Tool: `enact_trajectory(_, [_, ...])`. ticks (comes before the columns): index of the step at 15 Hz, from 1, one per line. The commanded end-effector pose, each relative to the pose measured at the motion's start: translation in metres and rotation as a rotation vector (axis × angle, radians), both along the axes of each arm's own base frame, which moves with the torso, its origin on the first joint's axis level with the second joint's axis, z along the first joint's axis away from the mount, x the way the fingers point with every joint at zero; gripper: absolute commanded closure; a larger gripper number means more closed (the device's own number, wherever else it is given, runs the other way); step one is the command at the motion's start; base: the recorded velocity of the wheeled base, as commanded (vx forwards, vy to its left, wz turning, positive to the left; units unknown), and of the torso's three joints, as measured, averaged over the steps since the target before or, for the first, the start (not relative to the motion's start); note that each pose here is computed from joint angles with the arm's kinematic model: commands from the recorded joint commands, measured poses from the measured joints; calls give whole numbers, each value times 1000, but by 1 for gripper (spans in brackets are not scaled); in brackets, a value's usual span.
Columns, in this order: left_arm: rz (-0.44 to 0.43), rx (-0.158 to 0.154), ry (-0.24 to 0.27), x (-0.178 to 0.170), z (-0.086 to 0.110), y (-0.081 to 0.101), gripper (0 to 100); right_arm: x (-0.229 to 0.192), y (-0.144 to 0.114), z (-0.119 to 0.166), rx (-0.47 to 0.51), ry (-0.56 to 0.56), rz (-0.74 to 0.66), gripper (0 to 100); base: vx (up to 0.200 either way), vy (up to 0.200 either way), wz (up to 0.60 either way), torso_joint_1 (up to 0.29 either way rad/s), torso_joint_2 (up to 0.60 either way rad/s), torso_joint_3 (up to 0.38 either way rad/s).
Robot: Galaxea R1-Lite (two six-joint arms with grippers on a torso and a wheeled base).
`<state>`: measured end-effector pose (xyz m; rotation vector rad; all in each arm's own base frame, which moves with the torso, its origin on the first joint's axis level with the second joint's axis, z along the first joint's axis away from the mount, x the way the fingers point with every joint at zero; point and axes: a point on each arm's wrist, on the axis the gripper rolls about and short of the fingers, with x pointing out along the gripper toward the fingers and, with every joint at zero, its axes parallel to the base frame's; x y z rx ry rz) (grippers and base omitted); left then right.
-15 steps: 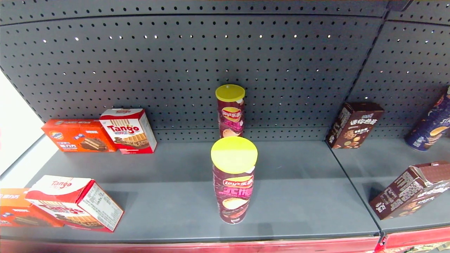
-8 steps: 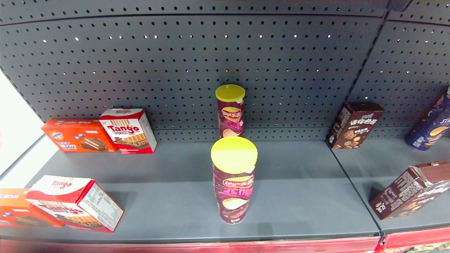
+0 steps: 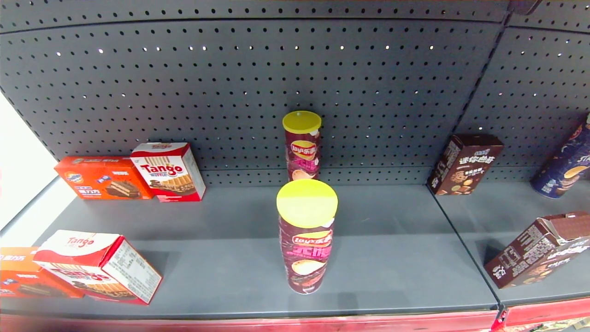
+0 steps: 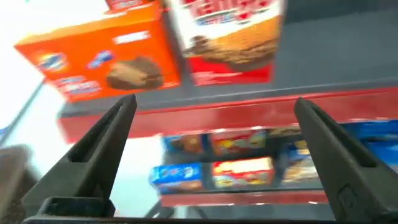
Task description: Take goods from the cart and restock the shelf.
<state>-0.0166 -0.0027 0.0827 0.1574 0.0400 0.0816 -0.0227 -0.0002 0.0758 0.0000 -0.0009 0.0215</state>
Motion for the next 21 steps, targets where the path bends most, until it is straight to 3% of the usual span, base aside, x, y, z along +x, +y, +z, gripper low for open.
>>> enact_trajectory(1, [36,14,3,0,0,1,0,0,0,0,0,2,0,0,0,0,0,0,0,0])
enact_trajectory(2, [57,65,-77,-5,0,7,0,0,0,0,0,2,2,0,0,0,0,0,0,0])
enact_trajectory(3, [6,4,-101,-6,0,5,0,0,0,0,0,2,0,0,0,0,0,0,0,0])
enact_trajectory(4, [-45,-83,-109,-6,0,4,0,0,0,0,0,2,0,0,0,0,0,0,0,0])
enact_trajectory(5, [-98,-147,-108,-6,0,3,0,0,0,0,0,2,0,0,0,0,0,0,0,0])
enact_trajectory(6, [-172,-135,-101,-6,0,1,0,0,0,0,0,2,0,0,0,0,0,0,0,0])
enact_trajectory(7, [-228,-96,-93,-7,0,0,0,0,0,0,0,2,0,0,0,0,0,0,0,0])
enact_trajectory(8, [-207,-71,-75,-7,-1,0,0,0,0,0,0,2,0,0,0,0,0,0,0,0])
enact_trajectory(9, [-129,-43,-68,-7,-2,2,0,0,0,0,0,2,2,0,0,0,0,0,0,0])
enact_trajectory(10, [77,-2,-77,-7,-2,6,0,0,0,0,0,2,0,0,0,0,0,0,0,0])
enact_trajectory(12, [127,-10,-105,-7,0,8,0,0,0,0,0,2,2,0,0,0,0,0,0,0])
enact_trajectory(13, [97,-8,-105,-7,0,7,0,0,0,0,0,2,0,0,0,0,0,0,0,0])
enact_trajectory(15, [-128,-24,-100,-6,0,2,0,0,0,0,0,2,2,0,0,0,0,0,0,0])
enact_trajectory(17, [-364,-65,-20,-10,-1,-3,0,0,0,0,0,2,2,0,0,0,0,0,0,0])
enact_trajectory(18, [-386,-70,-4,-11,-1,-4,0,0,0,0,0,2,2,0,0,0,0,0,0,0])
enact_trajectory(20, [-312,-76,-7,-11,-1,-2,0,0,0,0,0,2,0,0,0,0,0,0,0,0])
enact_trajectory(21, [-162,-52,-47,-9,0,1,0,0,0,0,0,2,2,0,0,0,0,0,0,0])
